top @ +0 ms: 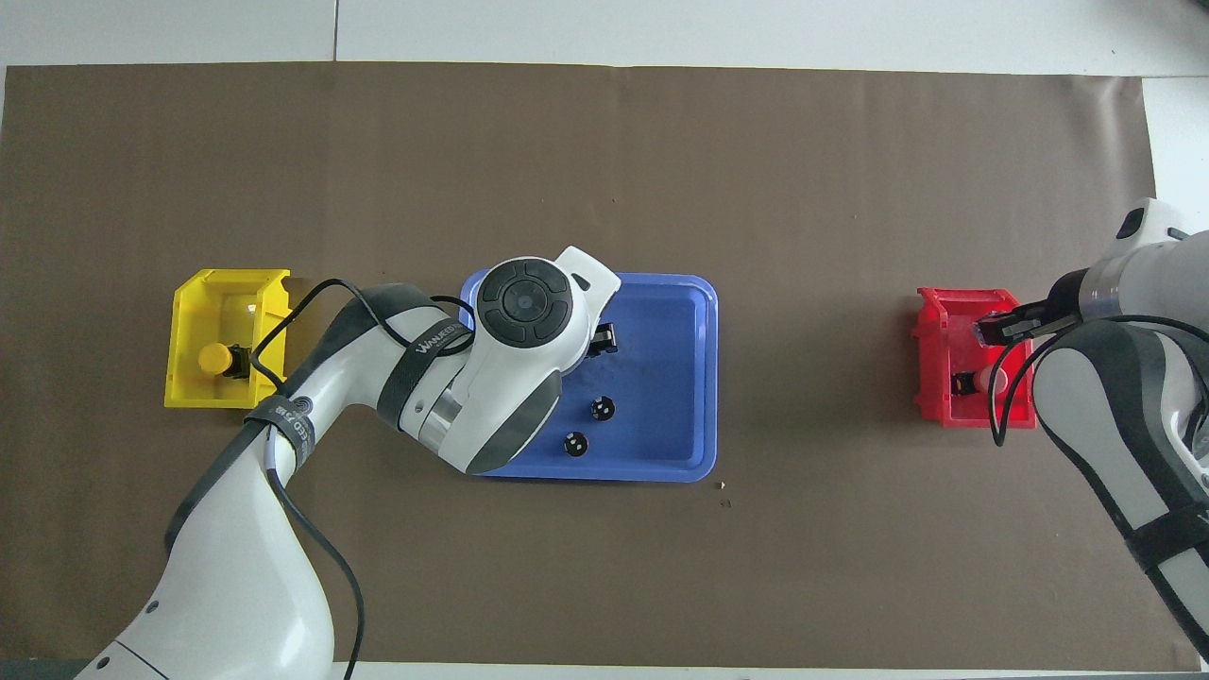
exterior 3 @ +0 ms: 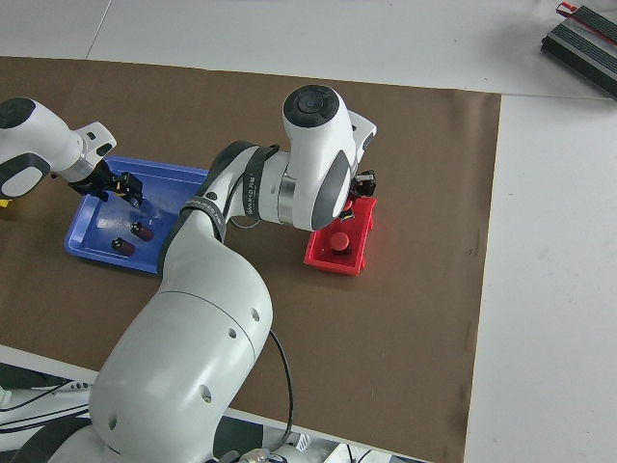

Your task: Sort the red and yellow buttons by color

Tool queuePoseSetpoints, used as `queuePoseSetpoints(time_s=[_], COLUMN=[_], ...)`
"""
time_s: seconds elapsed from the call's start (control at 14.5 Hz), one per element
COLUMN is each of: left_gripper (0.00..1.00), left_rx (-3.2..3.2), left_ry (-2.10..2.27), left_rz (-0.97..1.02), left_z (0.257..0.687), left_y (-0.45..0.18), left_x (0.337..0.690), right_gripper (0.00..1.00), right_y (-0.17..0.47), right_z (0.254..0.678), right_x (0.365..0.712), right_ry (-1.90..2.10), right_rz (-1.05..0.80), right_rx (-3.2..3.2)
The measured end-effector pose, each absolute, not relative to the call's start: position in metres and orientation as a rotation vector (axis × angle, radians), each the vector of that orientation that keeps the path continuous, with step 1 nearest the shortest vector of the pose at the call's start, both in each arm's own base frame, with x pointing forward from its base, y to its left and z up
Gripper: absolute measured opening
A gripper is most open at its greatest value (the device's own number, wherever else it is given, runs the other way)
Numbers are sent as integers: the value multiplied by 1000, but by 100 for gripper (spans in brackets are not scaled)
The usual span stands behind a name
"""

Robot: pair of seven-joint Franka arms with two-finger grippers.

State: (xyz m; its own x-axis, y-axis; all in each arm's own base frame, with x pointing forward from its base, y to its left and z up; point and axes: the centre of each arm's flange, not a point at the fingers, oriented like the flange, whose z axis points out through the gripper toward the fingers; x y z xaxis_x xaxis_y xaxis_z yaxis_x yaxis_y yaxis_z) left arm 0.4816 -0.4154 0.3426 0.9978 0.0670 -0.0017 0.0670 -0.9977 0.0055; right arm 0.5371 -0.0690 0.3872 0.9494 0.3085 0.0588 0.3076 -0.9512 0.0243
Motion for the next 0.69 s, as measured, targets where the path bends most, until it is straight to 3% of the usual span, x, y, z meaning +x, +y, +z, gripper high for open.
queuePoseSetpoints(time_s=[0.34, 0.41, 0.55, 0.62, 0.69], left_gripper=[91, 83, 56, 46, 41], left_rx=[3122, 3122, 3126, 3129, 3132], left_ry=[131, 131, 131, 131, 133], left_rz=[24, 24, 17, 12, 7], left_z=[358, 358, 357, 356, 356], left_y=[-412, -412, -412, -411, -411], left_x=[494, 494, 494, 493, 493], right_gripper=[38, 38, 44, 50, 59], right_y=[-68, -68, -68, -68, -69], right_z=[350, 340, 334, 337, 344], right_x=[531, 530, 531, 532, 535], right_ry=[487, 488, 489, 489, 491], right_rz=[137, 132, 124, 114, 86], right_rx=[3089, 3094, 3100, 3102, 3108])
